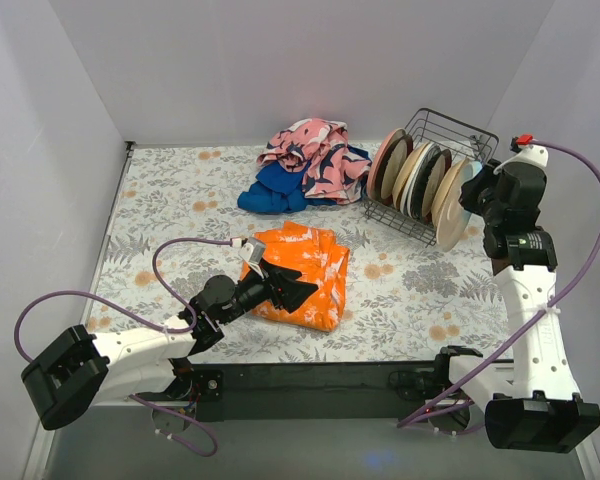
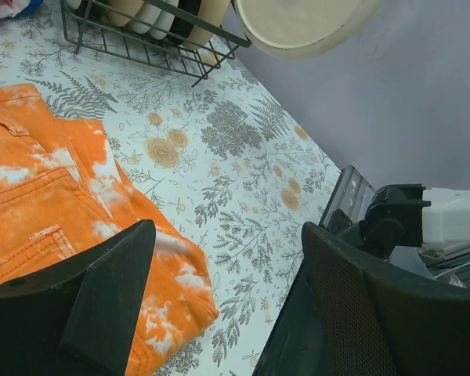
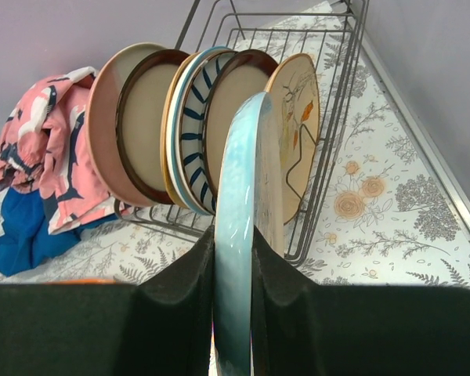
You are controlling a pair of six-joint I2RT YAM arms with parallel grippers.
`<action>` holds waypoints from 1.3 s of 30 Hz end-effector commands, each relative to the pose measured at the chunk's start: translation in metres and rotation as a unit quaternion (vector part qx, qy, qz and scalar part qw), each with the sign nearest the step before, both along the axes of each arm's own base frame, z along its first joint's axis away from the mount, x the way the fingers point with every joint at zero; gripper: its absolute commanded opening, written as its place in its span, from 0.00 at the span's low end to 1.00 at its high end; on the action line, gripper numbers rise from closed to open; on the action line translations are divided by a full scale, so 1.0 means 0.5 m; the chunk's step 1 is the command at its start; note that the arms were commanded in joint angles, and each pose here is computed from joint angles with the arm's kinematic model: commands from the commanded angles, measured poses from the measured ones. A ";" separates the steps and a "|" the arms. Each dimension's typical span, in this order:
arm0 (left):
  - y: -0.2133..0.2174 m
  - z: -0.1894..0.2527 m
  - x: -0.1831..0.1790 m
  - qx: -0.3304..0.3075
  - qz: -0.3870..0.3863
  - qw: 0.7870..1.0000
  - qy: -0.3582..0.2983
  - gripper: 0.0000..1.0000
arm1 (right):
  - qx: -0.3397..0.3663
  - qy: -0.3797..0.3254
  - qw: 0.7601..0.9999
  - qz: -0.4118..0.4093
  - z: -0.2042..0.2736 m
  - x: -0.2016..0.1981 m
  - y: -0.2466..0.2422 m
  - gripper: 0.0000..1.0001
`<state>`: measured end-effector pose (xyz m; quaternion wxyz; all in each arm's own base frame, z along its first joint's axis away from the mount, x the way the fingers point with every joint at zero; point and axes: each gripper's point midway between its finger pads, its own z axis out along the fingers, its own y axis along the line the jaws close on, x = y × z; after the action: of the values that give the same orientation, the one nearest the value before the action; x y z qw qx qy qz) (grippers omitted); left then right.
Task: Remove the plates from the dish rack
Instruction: Unload the plate from the dish rack, then place the plate at the center of the board.
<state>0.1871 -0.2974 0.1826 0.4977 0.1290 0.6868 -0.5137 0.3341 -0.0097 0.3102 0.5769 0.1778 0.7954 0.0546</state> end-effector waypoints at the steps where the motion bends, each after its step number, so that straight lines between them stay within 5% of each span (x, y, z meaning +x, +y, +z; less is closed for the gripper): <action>1: 0.003 0.027 0.008 -0.007 0.011 1.000 -0.018 0.73 | 0.024 -0.110 0.992 0.061 0.149 -0.023 0.047 0.01; 20: 0.019 0.038 0.014 -0.010 0.032 0.999 -0.029 0.73 | 0.043 -0.062 0.987 0.144 0.084 -0.121 0.108 0.01; 28: 0.022 0.033 0.018 -0.006 0.039 0.999 -0.028 0.73 | 0.051 0.002 0.984 0.172 -0.035 -0.129 0.145 0.01; 39: 0.042 0.026 0.040 -0.001 0.081 0.996 -0.024 0.72 | -0.077 0.082 0.984 0.141 -0.109 -0.150 0.233 0.01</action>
<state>0.2014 -0.2843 0.1917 0.5354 0.0993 0.6836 -0.4859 0.2394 0.1118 0.2094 0.4237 -0.0188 0.8988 0.1108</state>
